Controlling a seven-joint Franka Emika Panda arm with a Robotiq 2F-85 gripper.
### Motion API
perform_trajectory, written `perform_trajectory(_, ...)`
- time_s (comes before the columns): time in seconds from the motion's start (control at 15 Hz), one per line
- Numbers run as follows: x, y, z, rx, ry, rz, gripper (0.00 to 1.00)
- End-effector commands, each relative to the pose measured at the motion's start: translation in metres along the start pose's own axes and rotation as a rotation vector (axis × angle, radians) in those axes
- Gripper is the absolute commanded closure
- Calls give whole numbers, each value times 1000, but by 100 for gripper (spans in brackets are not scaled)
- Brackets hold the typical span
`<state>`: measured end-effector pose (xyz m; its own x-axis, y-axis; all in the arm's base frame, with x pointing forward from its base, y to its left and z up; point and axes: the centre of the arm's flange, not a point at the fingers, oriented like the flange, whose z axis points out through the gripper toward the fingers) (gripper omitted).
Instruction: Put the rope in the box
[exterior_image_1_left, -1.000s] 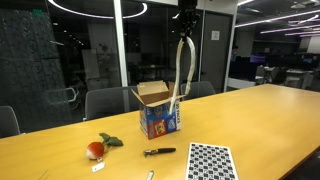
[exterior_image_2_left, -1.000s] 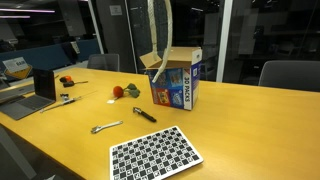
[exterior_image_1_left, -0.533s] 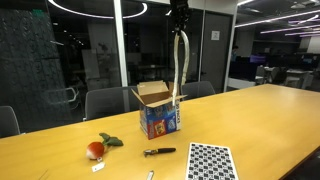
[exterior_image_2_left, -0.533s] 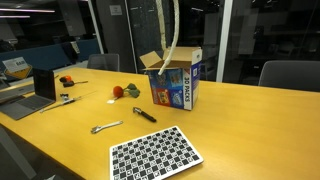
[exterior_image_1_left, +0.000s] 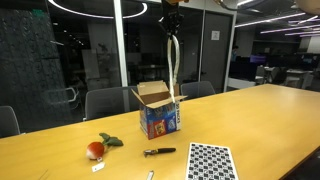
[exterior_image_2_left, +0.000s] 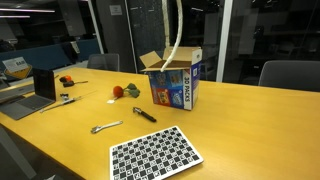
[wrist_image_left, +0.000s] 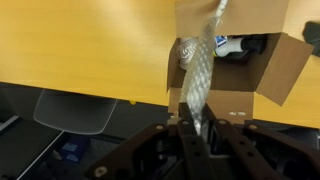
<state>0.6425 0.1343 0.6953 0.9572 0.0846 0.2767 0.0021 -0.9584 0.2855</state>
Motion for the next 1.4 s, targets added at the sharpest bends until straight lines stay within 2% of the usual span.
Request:
perform_trajectory(0.0, 74, -3, 26, 73, 20, -3, 86)
perform_trajectory(0.33, 98, -13, 133, 191, -55, -12, 85)
perform_trajectory(0.67, 94, -24, 233, 261, -182, -14, 85)
perform_trajectory(0.93, 84, -35, 288, 308, -268, -15, 86)
perform_trajectory(1.07, 80, -41, 303, 322, -299, -17, 86)
perform_trajectory(1.13, 78, -42, 307, 326, -312, -16, 67)
perform_trajectory(1.33, 74, -46, 312, 340, -340, -21, 52)
